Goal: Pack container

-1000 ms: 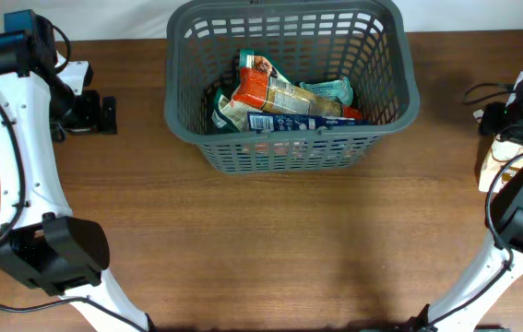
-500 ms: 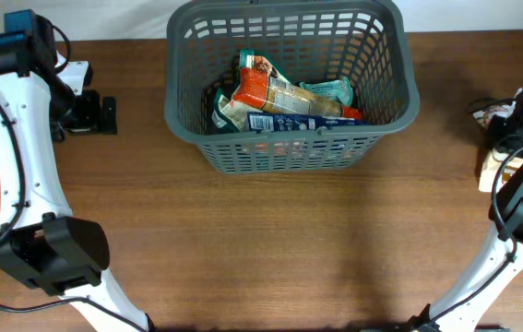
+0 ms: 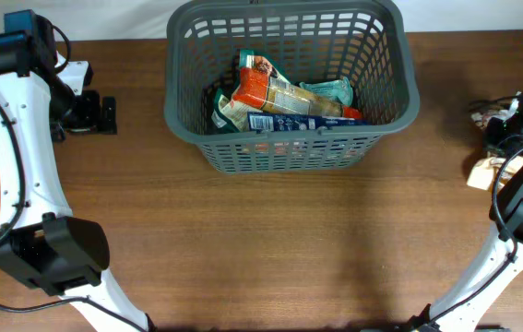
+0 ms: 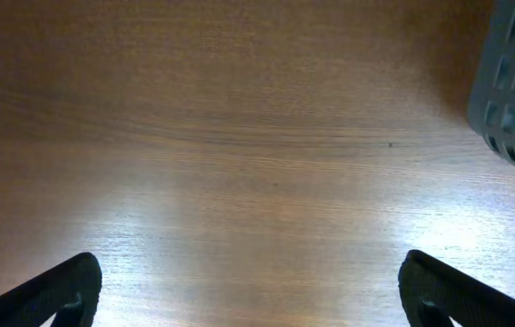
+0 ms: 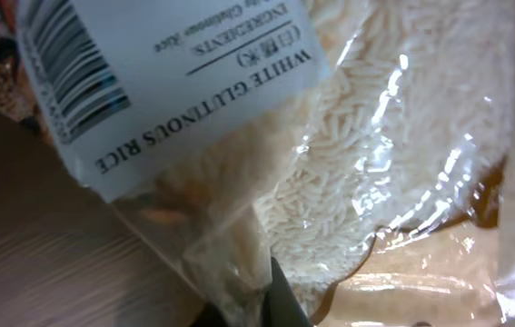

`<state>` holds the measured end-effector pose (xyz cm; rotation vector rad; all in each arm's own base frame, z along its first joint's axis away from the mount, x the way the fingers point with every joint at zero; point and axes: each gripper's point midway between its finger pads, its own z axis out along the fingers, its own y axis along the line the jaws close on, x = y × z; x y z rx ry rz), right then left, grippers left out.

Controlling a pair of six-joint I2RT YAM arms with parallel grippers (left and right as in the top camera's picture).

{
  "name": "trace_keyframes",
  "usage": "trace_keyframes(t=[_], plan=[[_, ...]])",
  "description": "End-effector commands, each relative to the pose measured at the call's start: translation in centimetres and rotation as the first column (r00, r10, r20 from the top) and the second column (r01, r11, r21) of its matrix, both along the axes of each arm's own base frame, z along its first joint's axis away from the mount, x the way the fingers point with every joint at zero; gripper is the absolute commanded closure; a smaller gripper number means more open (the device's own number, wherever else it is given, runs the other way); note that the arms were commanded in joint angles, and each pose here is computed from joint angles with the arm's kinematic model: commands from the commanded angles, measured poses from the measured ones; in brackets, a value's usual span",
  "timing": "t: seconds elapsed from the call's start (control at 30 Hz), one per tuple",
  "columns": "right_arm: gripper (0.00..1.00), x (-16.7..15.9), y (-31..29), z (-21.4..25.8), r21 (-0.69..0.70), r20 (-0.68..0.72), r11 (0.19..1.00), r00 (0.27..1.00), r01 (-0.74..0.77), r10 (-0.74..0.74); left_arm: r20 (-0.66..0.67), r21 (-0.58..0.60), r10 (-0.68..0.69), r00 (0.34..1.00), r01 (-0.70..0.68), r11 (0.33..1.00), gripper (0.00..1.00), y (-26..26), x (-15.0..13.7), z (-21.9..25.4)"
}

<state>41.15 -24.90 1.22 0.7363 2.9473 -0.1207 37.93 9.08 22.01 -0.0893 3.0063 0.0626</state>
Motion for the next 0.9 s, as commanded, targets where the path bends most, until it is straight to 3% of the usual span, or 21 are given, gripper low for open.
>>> trace_keyframes(t=[0.0,0.23,0.53,0.7,0.87], plan=[[0.96,3.8,2.9,4.8,0.172,0.203,0.985,0.979,-0.013,-0.022,0.018,-0.009,0.017,1.0,-0.017,1.0,0.01,0.0,-0.3,0.7],[0.96,7.3,3.2,21.1,0.105,0.524,0.991,0.852,-0.077,0.01,0.018,-0.009,0.017,1.0,-0.017,1.0,0.01,0.0,-0.3,0.7],[0.96,4.9,7.6,40.2,-0.045,0.805,0.989,0.58,-0.142,0.12,0.018,-0.009,0.017,1.0,-0.017,1.0,0.01,0.0,-0.3,0.7],[0.96,2.9,11.1,45.3,-0.132,0.849,0.978,0.49,-0.164,0.197,0.018,-0.009,0.017,1.0,-0.017,1.0,0.01,0.0,-0.3,0.7],[0.96,2.2,10.8,44.1,-0.164,0.802,0.981,0.566,-0.1,0.192,0.018,-0.009,0.017,1.0,-0.017,1.0,0.01,0.0,-0.3,0.7]])
